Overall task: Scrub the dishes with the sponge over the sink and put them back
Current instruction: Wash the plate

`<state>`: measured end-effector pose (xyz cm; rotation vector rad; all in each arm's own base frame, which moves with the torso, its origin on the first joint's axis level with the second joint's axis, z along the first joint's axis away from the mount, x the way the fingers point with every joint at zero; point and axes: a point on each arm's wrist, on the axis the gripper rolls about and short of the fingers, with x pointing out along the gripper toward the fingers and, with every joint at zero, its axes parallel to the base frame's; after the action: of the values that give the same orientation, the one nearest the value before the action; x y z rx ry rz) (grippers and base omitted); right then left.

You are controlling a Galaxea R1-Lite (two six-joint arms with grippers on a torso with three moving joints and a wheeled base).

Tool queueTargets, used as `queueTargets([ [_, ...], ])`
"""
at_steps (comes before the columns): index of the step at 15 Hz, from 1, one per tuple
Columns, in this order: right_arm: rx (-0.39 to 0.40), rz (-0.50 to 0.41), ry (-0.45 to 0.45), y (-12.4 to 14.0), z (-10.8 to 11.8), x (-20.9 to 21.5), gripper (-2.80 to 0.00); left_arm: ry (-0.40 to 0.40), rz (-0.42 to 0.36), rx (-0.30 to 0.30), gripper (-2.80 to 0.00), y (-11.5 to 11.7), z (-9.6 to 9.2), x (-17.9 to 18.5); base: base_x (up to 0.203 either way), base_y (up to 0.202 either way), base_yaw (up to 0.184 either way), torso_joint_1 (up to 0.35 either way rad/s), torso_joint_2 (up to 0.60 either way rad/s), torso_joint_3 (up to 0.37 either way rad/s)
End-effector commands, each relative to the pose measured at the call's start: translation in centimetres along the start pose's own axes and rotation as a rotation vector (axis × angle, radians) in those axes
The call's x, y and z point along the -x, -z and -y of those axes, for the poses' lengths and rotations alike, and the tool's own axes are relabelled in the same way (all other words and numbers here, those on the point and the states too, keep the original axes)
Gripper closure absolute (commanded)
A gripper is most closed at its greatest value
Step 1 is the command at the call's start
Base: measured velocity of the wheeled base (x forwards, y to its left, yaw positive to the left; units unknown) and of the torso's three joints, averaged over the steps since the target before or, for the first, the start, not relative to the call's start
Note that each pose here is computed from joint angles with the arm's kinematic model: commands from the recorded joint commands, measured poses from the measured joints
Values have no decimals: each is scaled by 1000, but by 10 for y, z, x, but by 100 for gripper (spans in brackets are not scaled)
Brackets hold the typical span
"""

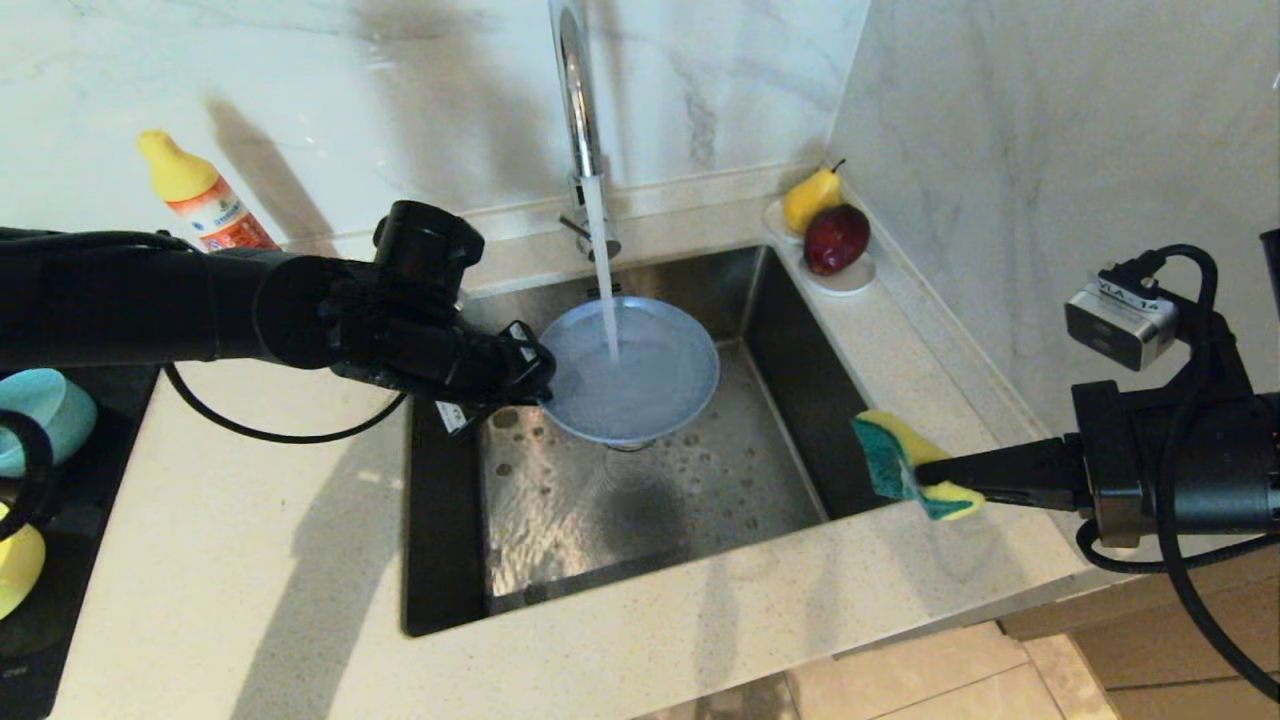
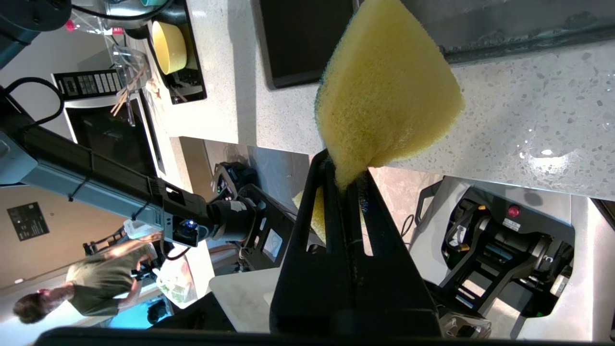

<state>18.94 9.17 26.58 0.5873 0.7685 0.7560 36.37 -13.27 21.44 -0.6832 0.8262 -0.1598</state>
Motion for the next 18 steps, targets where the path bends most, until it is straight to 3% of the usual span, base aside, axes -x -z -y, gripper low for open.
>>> queueTargets([
  [1, -5, -3, -3, 0, 0, 1, 0, 12, -31, -15, 0, 10, 8, -9, 0, 0, 0, 0, 0, 0],
  [5, -2, 0, -3, 2, -1, 2, 0, 20, -20, -17, 0, 14, 12, -9, 0, 0, 0, 0, 0, 0],
  [8, -5, -3, -1, 3, 0, 2, 0, -66, 102, -14, 0, 5, 4, 10, 0, 0, 0, 0, 0, 0],
  [18, -12, -9, 1, 15, 2, 10, 0, -296, 523, -278, 0, -12, -17, 103, 0, 0, 0, 0, 0, 0],
])
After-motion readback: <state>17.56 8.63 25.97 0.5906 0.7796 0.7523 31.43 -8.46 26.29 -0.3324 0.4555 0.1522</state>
